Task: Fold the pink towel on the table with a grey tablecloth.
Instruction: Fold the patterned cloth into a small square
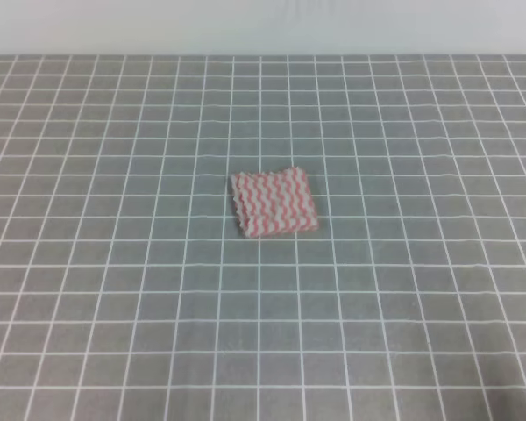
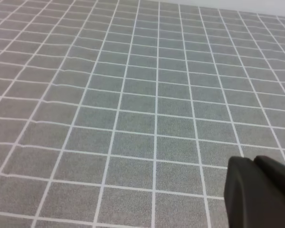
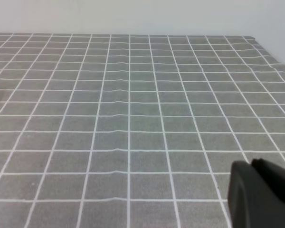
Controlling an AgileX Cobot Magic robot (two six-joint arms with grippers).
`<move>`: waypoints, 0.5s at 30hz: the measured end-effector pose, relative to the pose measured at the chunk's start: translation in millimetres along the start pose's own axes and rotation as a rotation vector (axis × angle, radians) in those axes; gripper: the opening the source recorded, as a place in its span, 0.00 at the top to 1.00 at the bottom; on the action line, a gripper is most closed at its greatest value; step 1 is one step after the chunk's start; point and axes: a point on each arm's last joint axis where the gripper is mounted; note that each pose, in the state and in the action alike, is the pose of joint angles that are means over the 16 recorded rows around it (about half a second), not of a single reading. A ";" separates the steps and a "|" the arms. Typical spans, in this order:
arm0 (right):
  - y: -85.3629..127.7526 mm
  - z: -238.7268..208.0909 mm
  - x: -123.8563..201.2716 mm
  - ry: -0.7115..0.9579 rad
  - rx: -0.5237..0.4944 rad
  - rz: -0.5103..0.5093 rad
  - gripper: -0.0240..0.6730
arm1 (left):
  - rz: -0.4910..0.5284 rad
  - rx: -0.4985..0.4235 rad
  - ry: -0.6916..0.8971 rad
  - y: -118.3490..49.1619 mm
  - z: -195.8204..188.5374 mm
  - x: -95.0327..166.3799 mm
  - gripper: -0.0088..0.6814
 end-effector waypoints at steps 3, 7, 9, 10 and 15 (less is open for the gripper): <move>0.0 0.0 0.0 0.000 0.000 0.000 0.99 | 0.000 0.000 -0.003 0.0 -0.4 0.1 0.99; 0.0 0.0 0.0 0.000 0.000 0.000 0.99 | 0.000 0.000 -0.007 -0.1 -0.9 0.1 0.99; -0.1 0.2 0.5 0.002 0.000 0.000 0.99 | 0.000 0.000 -0.007 -0.1 -0.9 0.5 0.99; -0.1 0.2 0.5 0.002 0.000 0.000 0.99 | 0.000 0.000 -0.006 -0.1 -0.8 0.6 0.99; -0.1 0.2 0.6 0.003 0.000 0.000 0.99 | 0.000 0.000 -0.005 -0.1 -0.8 0.7 0.99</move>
Point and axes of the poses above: a point on each arm's last joint axis where the gripper is mounted, z pointing out along that axis toward the gripper, y along the wrist's bending axis when the last joint is at zero, x = y × z, and after that the axes turned 8 degrees about z, right-handed
